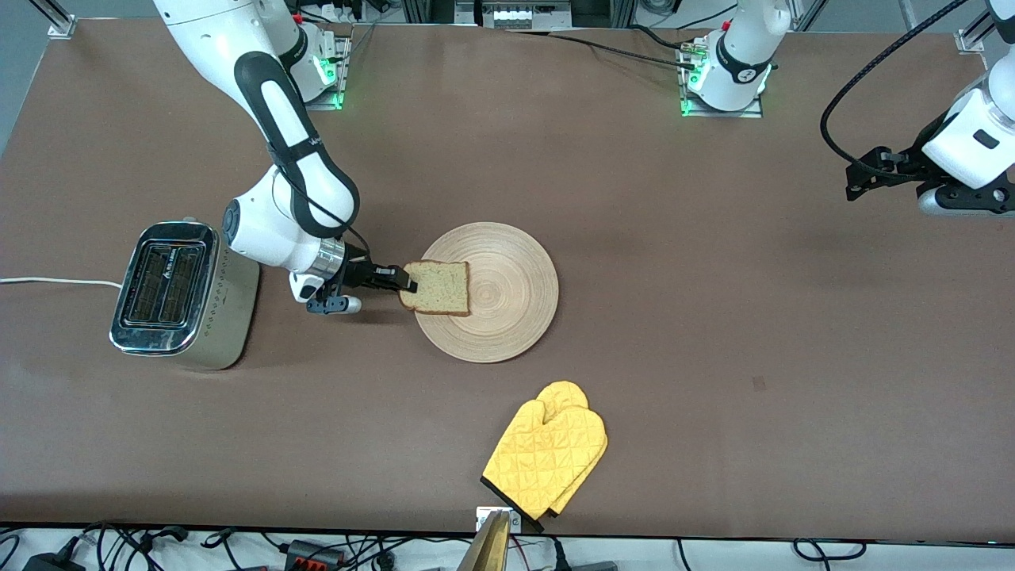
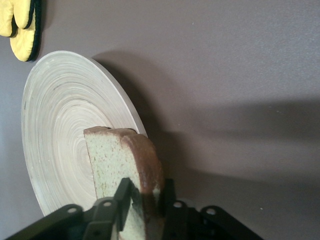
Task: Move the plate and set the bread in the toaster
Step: 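Lift the bread slice off the plate with the right gripper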
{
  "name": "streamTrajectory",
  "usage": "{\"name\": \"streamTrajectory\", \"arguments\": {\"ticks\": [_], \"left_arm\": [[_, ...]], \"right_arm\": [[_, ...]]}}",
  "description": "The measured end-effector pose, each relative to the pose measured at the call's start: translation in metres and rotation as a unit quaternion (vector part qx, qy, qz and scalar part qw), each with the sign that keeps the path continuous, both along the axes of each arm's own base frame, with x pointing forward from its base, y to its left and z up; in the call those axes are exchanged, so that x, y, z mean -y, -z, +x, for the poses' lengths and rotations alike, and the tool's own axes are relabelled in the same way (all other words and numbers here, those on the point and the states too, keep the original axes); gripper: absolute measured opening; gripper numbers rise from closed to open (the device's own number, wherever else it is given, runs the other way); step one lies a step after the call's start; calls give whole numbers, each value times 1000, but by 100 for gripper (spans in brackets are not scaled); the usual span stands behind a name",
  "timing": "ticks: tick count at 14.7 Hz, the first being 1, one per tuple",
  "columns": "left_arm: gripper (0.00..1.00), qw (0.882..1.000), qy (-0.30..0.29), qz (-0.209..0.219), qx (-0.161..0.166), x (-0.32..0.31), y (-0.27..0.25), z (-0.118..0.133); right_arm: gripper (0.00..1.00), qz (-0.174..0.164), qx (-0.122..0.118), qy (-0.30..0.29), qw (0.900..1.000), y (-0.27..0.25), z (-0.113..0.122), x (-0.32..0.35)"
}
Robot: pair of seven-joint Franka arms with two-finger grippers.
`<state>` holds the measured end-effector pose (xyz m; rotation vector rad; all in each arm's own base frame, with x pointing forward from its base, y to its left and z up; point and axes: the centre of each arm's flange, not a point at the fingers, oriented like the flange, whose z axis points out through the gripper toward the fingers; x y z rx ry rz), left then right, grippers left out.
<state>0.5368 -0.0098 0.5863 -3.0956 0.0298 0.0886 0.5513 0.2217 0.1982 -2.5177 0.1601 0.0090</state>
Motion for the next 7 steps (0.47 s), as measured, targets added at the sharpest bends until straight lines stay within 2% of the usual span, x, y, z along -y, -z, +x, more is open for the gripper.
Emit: {"name": "streamTrajectory", "arguments": {"ticks": [1,3,4,7], "left_arm": [[100,1000,0,0,0,0,0,0],[100,1000,0,0,0,0,0,0],[100,1000,0,0,0,0,0,0],[100,1000,0,0,0,0,0,0]], "right_arm": [[30,0,0,0,1000,0,0,0],[14,1,1,0,1000,-1,1,0],[10,1,2,0,1000,-1,1,-1],[8,1,2,0,1000,-2,1,-1]]}}
